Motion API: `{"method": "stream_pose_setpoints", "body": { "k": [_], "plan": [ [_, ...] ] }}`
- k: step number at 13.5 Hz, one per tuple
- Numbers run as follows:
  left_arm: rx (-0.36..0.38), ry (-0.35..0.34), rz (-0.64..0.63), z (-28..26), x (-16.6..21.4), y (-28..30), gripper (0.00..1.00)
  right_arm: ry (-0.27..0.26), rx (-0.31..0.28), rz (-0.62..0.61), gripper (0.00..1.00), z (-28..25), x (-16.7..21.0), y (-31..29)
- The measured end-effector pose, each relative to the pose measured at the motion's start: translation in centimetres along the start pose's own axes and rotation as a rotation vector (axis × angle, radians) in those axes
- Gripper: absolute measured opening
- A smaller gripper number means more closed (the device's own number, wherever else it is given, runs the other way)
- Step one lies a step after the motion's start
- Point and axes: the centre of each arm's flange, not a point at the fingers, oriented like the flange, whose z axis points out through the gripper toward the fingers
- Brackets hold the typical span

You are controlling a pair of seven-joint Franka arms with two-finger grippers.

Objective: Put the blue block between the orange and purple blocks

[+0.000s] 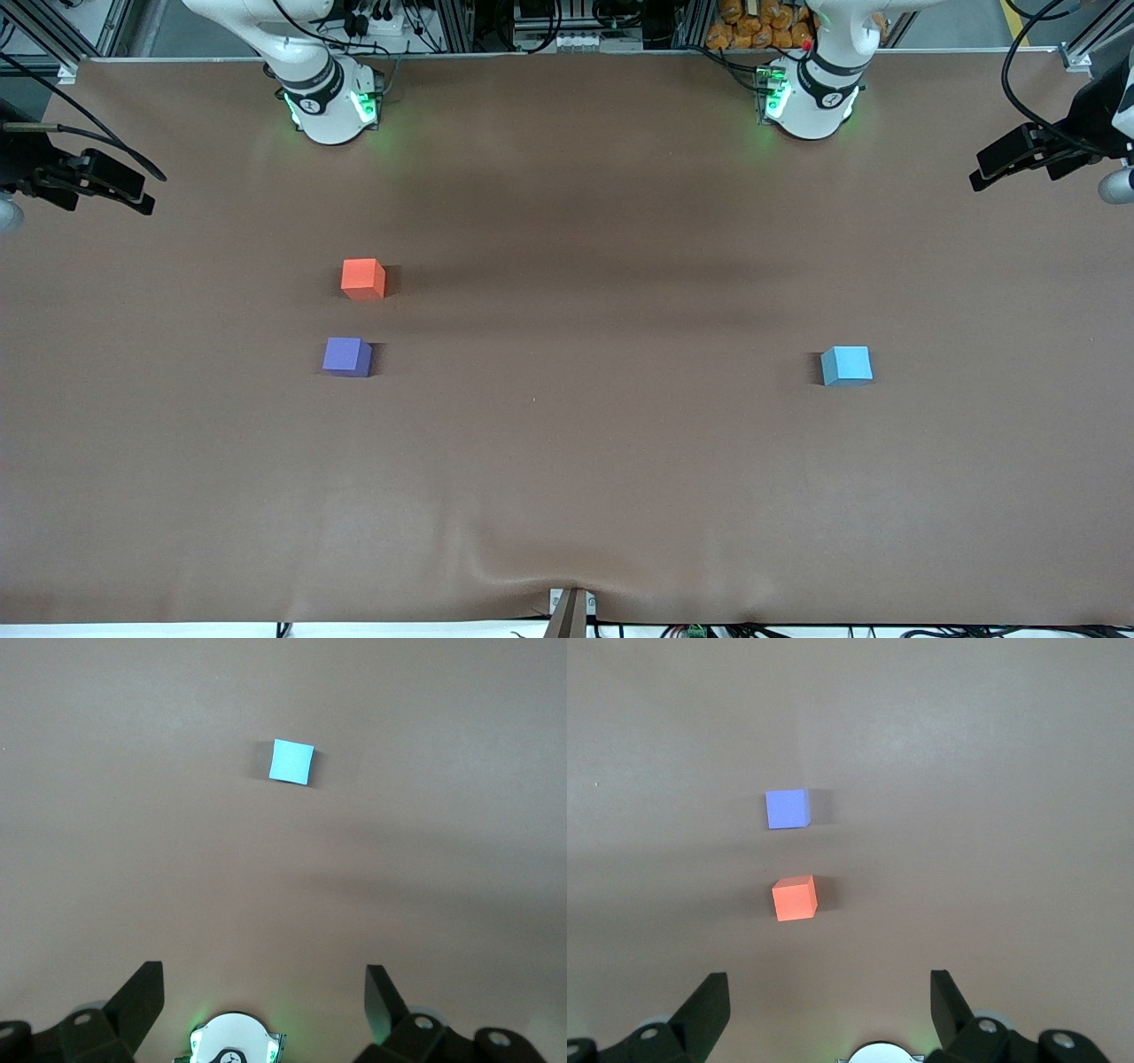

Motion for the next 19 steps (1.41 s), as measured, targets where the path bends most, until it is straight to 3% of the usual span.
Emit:
{"method": "stream_pose_setpoints", "body": {
  "k": [19],
  "plan": [
    [0.0, -0.005, 0.0, 0.37, 0.31, 0.04, 1.0, 0.0, 0.0, 0.0, 1.0, 0.01, 0.0, 0.0]
  ]
}}
